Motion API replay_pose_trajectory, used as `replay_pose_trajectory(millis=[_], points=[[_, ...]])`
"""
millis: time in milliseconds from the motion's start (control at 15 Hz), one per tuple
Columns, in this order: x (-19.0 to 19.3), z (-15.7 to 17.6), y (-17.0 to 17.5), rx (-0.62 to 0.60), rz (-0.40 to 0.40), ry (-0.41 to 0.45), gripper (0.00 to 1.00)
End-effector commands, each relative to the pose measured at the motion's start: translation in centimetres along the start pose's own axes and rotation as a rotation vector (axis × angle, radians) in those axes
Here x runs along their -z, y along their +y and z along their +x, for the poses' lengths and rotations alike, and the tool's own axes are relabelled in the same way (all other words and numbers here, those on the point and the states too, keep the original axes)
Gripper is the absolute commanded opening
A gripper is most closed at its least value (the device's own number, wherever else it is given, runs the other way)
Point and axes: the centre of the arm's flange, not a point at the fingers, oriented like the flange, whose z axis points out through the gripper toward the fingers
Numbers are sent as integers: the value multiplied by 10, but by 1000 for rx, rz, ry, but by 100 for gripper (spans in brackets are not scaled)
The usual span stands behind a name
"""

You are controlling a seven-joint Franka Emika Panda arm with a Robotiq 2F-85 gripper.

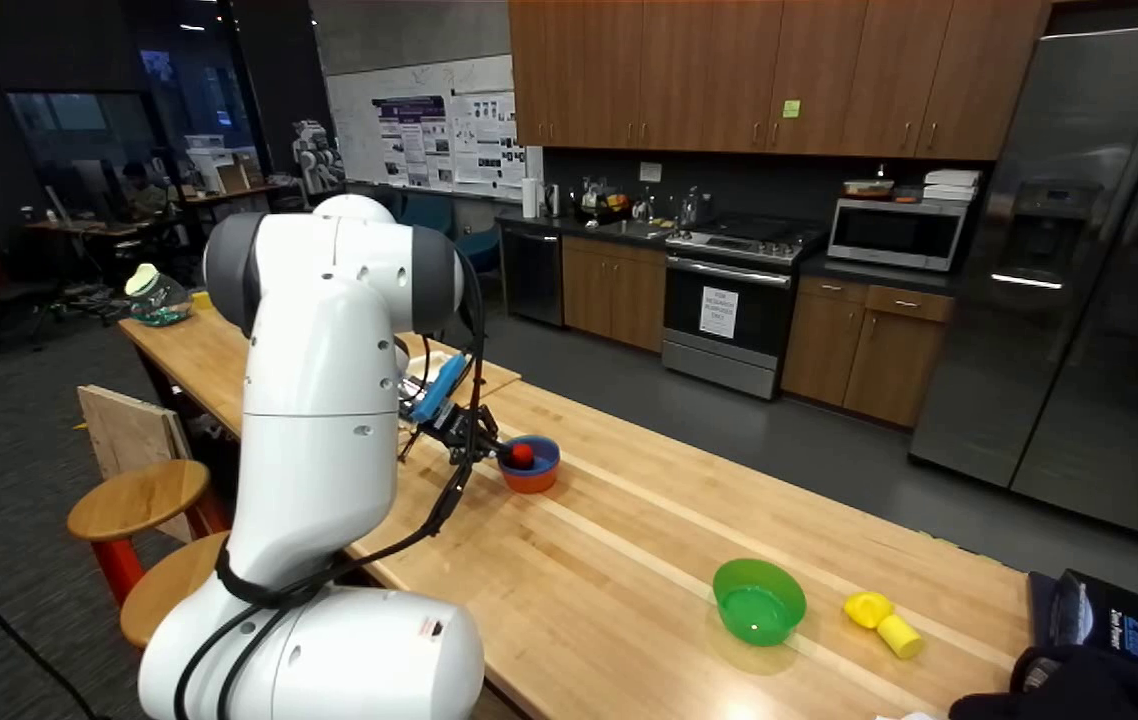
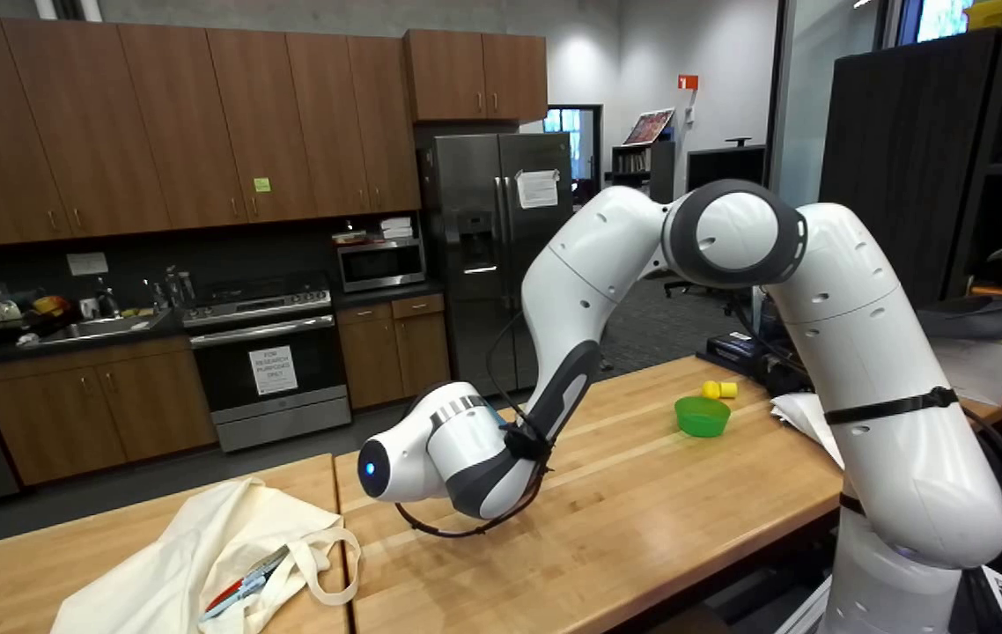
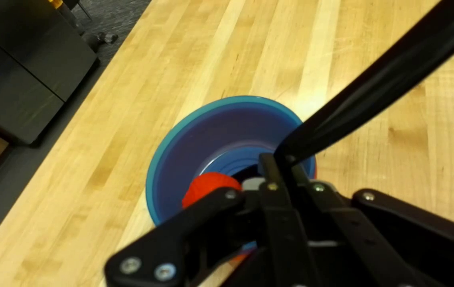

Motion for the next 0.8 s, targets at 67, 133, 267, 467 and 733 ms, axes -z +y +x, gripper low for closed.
replay_pose_trajectory(millis=[67, 133, 267, 467, 733], points=[[-9, 16, -17, 36, 22, 23, 2], [-9, 16, -16, 36, 21, 19, 2], [-9, 16, -17, 36, 20, 11, 2], [-9, 16, -18, 33, 13, -14, 2], [-4, 13, -21, 28, 2, -44, 2]])
